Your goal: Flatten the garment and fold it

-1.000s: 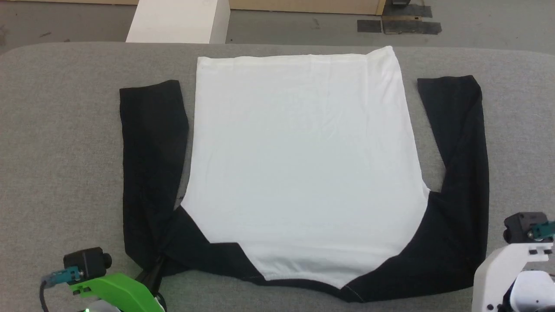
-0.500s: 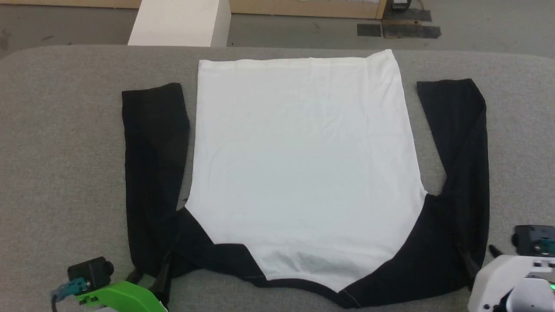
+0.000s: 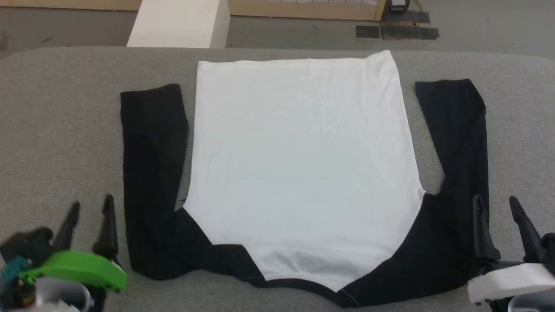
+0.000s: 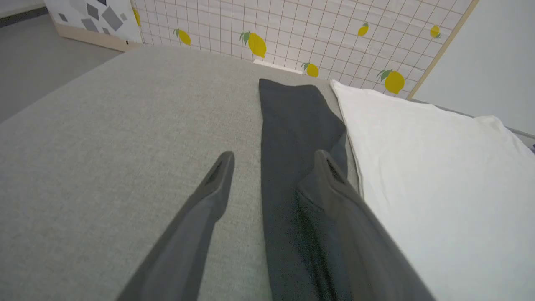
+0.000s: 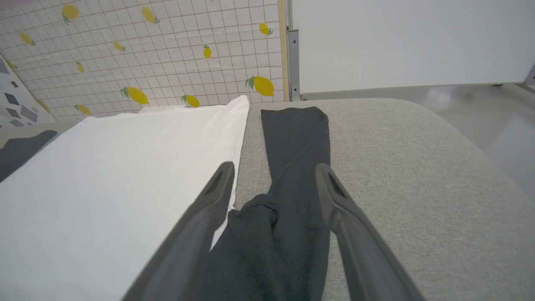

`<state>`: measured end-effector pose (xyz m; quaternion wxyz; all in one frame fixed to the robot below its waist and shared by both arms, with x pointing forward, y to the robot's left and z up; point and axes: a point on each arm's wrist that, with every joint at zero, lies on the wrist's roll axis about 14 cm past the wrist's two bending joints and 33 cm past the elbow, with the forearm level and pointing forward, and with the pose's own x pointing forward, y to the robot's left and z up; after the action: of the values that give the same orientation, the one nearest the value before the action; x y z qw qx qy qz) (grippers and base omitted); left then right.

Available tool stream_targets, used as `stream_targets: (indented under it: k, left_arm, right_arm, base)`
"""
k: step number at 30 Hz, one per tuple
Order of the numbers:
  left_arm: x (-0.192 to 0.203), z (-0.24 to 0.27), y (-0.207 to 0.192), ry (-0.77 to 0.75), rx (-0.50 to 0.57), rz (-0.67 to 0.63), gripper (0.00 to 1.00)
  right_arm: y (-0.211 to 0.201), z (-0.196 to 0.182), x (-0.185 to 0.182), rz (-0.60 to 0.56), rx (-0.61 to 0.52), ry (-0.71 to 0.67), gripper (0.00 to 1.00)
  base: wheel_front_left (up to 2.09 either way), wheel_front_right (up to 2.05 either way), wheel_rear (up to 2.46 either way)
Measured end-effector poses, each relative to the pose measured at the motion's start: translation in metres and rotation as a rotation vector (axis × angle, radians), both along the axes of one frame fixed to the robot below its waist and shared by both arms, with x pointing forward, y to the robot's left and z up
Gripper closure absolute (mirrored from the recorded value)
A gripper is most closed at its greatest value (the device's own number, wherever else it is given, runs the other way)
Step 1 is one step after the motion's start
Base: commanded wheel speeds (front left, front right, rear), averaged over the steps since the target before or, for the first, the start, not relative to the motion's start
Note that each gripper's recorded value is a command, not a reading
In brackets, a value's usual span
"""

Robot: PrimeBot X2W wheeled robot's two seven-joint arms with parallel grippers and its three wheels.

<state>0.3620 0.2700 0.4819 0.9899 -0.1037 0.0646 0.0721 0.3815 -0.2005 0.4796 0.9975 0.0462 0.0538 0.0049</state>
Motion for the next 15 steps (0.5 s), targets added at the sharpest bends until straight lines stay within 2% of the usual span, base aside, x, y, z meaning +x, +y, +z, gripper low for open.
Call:
stream_targets:
  k: [3,8,12,15]
  left_arm:
    - [0.028,0.012,0.009,-0.025,0.071,-0.033,0.0]
    - [0.079,0.022,0.021,-0.011,0.182,-0.085,0.0]
    - [0.121,0.02,0.025,0.047,0.221,-0.129,0.0]
    - [0.148,0.009,0.031,0.127,0.193,-0.136,0.0]
  right_arm:
    - [0.007,0.007,0.009,0.014,0.008,-0.064,0.0]
    - [0.014,0.007,0.026,0.029,0.013,-0.096,0.0]
    - [0.016,0.001,0.04,0.034,0.015,-0.096,0.0]
    - [0.019,-0.004,0.05,0.04,0.021,-0.095,0.0]
  base:
    - [0.0,0.0,0.0]
    - [0.0,0.0,0.0]
    - [0.0,0.0,0.0]
    - [0.0,0.0,0.0]
